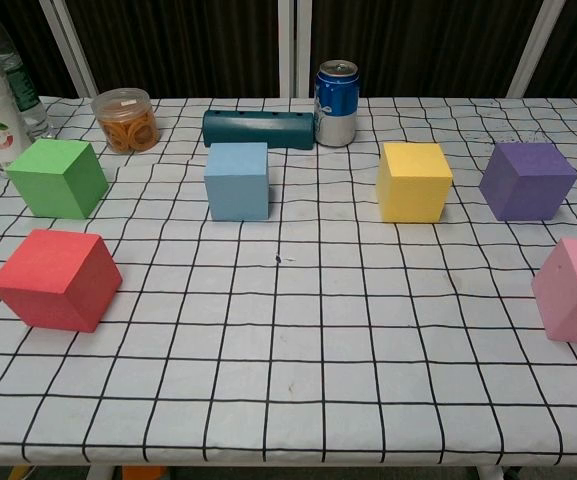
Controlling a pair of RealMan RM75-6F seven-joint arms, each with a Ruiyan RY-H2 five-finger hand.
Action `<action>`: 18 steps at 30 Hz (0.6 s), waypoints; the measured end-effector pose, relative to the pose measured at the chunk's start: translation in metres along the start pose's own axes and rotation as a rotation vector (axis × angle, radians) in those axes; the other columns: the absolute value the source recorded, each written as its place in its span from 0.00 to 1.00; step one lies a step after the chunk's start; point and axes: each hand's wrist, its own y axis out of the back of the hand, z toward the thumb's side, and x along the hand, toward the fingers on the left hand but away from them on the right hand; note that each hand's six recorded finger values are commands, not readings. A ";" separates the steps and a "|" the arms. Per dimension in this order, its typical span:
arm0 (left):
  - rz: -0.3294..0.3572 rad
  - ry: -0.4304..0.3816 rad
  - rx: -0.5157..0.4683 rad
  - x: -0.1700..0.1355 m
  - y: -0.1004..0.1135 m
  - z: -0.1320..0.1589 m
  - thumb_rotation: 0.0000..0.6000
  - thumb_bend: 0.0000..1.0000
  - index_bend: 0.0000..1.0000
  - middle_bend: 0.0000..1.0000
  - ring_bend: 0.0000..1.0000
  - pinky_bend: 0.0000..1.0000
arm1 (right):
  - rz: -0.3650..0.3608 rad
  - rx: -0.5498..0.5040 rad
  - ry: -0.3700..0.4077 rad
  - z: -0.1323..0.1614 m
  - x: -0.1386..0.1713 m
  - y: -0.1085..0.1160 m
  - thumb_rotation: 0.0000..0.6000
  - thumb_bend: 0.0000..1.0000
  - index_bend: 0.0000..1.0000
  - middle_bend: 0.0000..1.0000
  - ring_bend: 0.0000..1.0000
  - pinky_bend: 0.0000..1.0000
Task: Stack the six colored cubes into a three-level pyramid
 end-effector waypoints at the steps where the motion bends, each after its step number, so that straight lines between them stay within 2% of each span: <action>1: -0.001 -0.001 -0.001 0.000 0.000 0.000 1.00 0.22 0.14 0.14 0.08 0.05 | 0.001 0.000 0.001 0.000 0.000 0.000 1.00 0.11 0.01 0.20 0.00 0.01; 18: 0.001 -0.021 -0.005 -0.001 0.004 0.005 1.00 0.22 0.14 0.14 0.08 0.05 | -0.007 -0.016 0.046 0.004 -0.003 0.012 1.00 0.11 0.01 0.20 0.00 0.01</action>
